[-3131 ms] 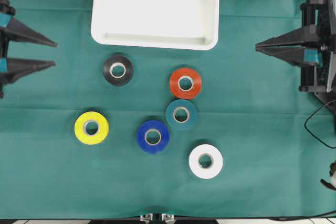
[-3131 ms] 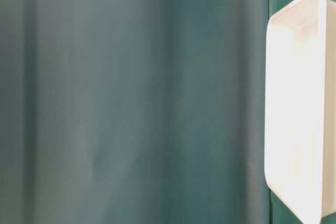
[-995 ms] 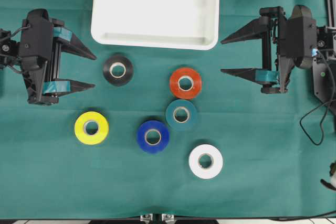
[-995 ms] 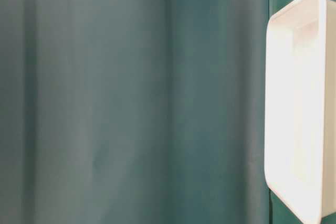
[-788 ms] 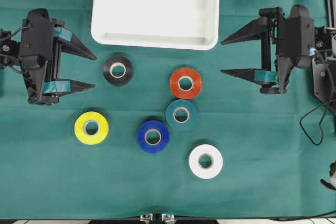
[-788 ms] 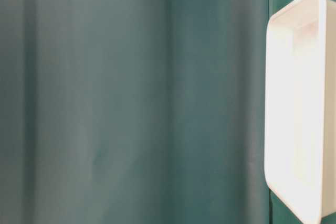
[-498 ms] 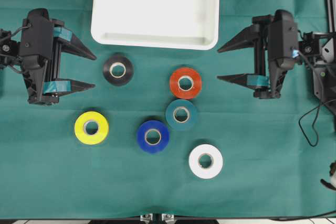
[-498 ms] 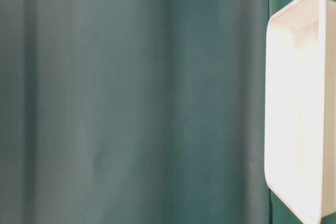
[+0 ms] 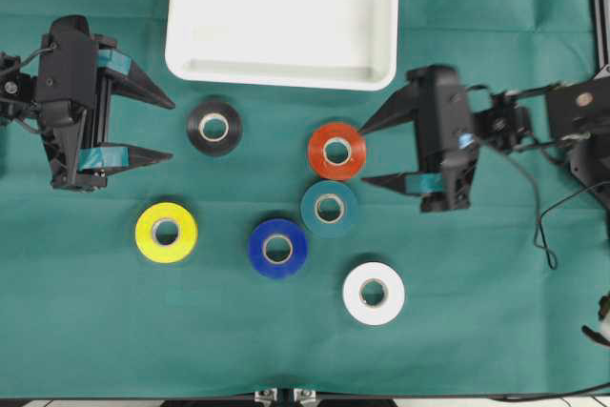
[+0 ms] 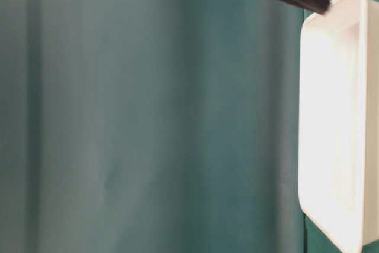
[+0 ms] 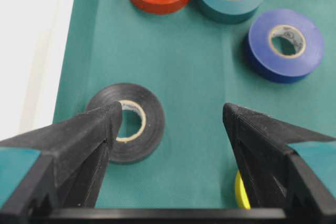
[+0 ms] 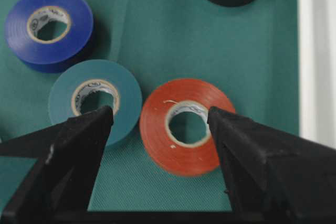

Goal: Put the tape alternately from left to right into the white case.
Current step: 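Reach the right gripper down into the teal tape roll's hole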

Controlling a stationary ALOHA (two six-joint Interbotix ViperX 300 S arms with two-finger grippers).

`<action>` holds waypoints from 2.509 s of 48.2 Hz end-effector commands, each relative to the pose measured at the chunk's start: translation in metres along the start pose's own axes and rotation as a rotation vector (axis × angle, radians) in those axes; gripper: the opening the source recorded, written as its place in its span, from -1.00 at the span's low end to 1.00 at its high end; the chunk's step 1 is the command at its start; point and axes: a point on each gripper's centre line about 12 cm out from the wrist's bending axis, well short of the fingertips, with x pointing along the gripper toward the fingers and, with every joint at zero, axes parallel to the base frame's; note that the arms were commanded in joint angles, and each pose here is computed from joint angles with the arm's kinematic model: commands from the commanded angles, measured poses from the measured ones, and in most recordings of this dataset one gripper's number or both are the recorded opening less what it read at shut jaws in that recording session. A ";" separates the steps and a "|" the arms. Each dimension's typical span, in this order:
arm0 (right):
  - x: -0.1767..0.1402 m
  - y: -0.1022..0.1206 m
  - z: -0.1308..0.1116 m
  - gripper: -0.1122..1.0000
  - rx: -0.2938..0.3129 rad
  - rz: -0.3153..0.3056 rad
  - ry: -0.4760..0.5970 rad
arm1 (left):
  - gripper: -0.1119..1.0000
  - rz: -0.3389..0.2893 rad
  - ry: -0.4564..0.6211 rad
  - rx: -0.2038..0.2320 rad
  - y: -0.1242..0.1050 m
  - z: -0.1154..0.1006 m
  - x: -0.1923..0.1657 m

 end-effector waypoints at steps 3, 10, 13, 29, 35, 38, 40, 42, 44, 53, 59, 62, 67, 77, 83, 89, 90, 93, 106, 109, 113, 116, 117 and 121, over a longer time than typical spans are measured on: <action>0.012 0.007 0.012 0.71 -0.010 0.009 0.015 | 0.79 0.001 -0.011 -0.004 0.000 0.002 -0.001; 0.027 0.009 0.015 0.71 -0.036 0.000 0.095 | 0.79 0.002 -0.011 -0.005 0.001 0.002 -0.001; 0.033 0.009 0.016 0.71 -0.047 -0.006 0.123 | 0.79 0.001 -0.009 -0.004 0.000 0.001 -0.001; 0.059 0.017 0.020 0.71 -0.123 0.000 0.178 | 0.79 0.002 -0.012 -0.005 0.001 0.002 -0.001; 0.066 0.022 0.022 0.71 -0.159 0.003 0.199 | 0.79 0.002 -0.012 -0.008 0.001 0.002 -0.001; 0.070 0.023 0.021 0.71 -0.174 0.001 0.222 | 0.79 0.002 -0.014 -0.008 0.001 0.002 -0.001; 0.072 0.024 0.020 0.71 -0.183 -0.001 0.235 | 0.79 0.002 -0.015 -0.009 0.001 0.003 -0.001; 0.074 0.024 0.020 0.71 -0.186 -0.003 0.245 | 0.79 0.002 -0.015 -0.009 0.001 0.003 -0.001; 0.076 0.024 0.018 0.71 -0.192 -0.005 0.259 | 0.79 0.000 -0.018 -0.008 0.000 0.004 -0.001; 0.079 0.025 0.012 0.71 -0.207 -0.009 0.304 | 0.79 0.000 -0.025 -0.008 0.000 0.006 -0.001; 0.078 0.030 0.011 0.71 -0.232 -0.003 0.314 | 0.79 0.002 -0.016 -0.009 0.001 0.005 0.004; 0.079 0.032 0.011 0.71 -0.249 -0.001 0.318 | 0.79 0.003 0.000 -0.009 0.001 0.003 0.009; 0.080 0.032 0.012 0.71 -0.285 -0.004 0.320 | 0.79 0.006 0.035 -0.014 0.001 0.000 0.021; 0.090 0.032 0.015 0.71 -0.355 -0.012 0.324 | 0.79 0.007 0.056 -0.019 0.001 0.001 0.030; 0.095 0.031 0.014 0.70 -0.385 -0.021 0.346 | 0.79 0.007 0.056 -0.022 0.001 0.001 0.029; 0.099 0.035 0.012 0.70 -0.427 -0.021 0.359 | 0.79 0.007 0.053 -0.036 0.001 0.001 0.028; 0.099 0.036 0.012 0.70 -0.439 -0.019 0.358 | 0.79 0.008 0.055 -0.039 0.001 0.001 0.028; 0.101 0.038 0.014 0.70 -0.455 -0.016 0.355 | 0.79 0.008 0.056 -0.043 0.001 0.000 0.029; 0.105 0.040 0.011 0.68 -0.465 -0.015 0.362 | 0.79 0.008 0.058 -0.043 0.001 -0.001 0.028; 0.105 0.040 0.011 0.64 -0.465 -0.015 0.362 | 0.79 0.008 0.059 -0.043 0.001 -0.001 0.028; 0.106 0.040 0.011 0.44 -0.465 -0.015 0.363 | 0.79 0.008 0.059 -0.043 0.001 -0.001 0.028; 0.107 0.040 0.010 0.25 -0.464 -0.014 0.363 | 0.79 0.008 0.061 -0.043 0.001 -0.002 0.028; 0.107 0.040 0.009 0.18 -0.464 -0.014 0.366 | 0.79 0.008 0.061 -0.043 0.001 -0.002 0.028; 0.109 0.040 0.008 -0.05 -0.465 -0.014 0.371 | 0.79 0.008 0.061 -0.043 0.001 -0.002 0.028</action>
